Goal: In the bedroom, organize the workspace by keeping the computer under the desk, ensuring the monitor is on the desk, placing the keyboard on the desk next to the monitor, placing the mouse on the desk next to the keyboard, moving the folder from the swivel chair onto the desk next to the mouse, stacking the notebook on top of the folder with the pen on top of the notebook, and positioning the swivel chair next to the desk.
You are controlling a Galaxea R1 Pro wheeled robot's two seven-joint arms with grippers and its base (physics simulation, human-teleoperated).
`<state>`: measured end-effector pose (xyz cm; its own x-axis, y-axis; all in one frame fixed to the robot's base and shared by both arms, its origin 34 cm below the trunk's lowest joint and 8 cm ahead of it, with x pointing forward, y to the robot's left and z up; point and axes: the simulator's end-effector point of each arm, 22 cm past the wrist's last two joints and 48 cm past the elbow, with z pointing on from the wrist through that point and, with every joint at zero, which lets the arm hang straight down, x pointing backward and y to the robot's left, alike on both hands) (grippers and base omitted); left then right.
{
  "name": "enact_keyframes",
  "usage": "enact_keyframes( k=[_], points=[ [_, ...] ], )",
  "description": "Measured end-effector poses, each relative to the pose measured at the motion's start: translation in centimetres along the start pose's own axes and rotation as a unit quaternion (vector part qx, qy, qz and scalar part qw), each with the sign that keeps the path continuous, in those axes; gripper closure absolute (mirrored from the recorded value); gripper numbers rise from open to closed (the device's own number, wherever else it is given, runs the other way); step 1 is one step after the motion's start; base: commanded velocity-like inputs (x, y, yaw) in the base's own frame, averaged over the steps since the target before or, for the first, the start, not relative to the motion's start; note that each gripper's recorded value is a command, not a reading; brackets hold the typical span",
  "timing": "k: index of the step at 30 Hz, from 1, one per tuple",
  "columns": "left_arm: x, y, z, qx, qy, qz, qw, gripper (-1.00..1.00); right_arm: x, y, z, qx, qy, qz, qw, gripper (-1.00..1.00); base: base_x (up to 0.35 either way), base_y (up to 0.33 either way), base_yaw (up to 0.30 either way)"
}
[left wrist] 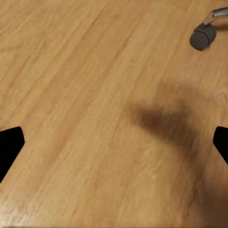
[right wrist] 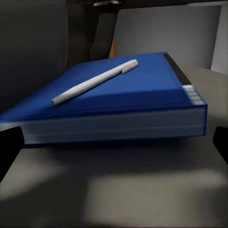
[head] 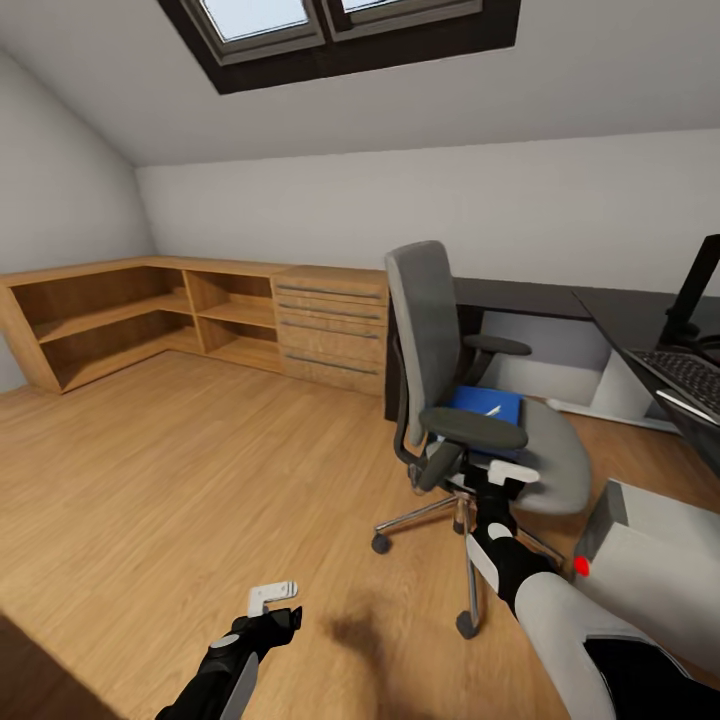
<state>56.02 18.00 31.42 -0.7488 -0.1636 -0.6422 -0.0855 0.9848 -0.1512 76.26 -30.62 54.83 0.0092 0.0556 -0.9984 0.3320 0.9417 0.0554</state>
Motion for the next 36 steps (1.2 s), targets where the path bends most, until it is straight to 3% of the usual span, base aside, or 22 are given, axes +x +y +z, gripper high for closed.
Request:
enact_keyframes(
  k=[12,36],
  points=[
    [0.01,-0.01,0.01,0.000,0.000,0.000,1.0000,-1.00,0.01,-0.10,0.01,0.002,0.000,0.000,1.0000,-1.00,-0.019,0.000,0.010],
    [0.02,-0.05,0.02,0.000,0.000,0.001,1.0000,-1.00,0.00,-0.72,0.18,0.006,0.000,-0.002,1.0000,-1.00,-0.208,0.000,0.000]
  ],
)
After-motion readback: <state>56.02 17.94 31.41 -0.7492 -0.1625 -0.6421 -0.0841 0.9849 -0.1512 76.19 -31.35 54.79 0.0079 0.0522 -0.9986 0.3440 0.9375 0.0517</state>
